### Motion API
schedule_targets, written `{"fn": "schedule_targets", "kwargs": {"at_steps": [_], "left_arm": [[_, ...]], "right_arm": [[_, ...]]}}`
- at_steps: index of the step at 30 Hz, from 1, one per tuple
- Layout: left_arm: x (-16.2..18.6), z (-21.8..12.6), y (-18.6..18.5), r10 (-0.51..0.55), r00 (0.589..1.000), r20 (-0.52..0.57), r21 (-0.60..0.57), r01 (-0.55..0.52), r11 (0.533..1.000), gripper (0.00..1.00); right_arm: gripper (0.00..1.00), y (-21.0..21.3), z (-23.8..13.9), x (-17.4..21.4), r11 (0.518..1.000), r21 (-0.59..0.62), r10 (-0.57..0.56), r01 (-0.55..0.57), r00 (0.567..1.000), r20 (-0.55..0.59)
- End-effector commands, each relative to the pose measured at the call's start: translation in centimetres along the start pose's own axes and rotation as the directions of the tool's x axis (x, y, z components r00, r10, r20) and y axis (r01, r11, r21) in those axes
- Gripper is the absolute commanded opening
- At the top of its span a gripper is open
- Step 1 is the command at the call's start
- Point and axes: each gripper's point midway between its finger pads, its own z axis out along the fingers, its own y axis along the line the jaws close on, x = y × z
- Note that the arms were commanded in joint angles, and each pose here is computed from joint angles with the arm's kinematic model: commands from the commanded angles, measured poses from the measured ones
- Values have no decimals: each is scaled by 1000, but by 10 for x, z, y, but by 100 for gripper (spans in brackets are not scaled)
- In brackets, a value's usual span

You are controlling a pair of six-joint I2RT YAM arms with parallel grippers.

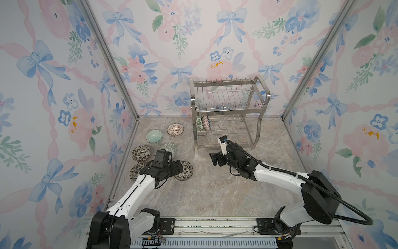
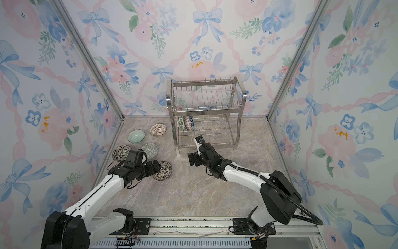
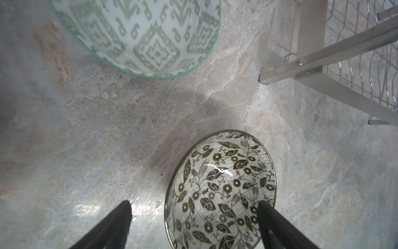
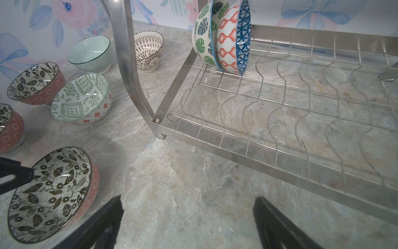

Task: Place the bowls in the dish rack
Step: 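Lower the left gripper onto the black leaf-print bowl while the right gripper approaches, then grip the leaf-print bowl rim with the left gripper and drag it toward the right gripper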

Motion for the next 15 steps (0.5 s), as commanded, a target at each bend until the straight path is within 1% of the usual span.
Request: {"fn": "schedule_targets", "kwargs": {"at_steps": [1, 6, 8, 11, 15], "left_arm": [[11, 12, 4, -30, 999, -37, 11, 31, 999, 86], [9, 16, 6, -35, 999, -38, -5, 35, 999, 80], [8, 16, 7, -35, 999, -30, -7, 35, 999, 70], [7, 17, 6, -44, 999, -24, -2, 44, 999, 59], [8, 22, 8, -50, 998, -37, -14, 49, 999, 54]], "right_arm": [[97, 4, -5, -12, 1000, 3, -1, 1, 999, 32], [97, 4, -5, -10, 1000, 3, 1, -1, 1000, 27], [97, 4, -5, -7, 1000, 3, 0, 0, 1000, 20], [97, 2, -2, -4, 1000, 9, 4, -4, 1000, 7], [97, -1, -1, -3, 1000, 8, 23, -23, 1000, 12]]}}
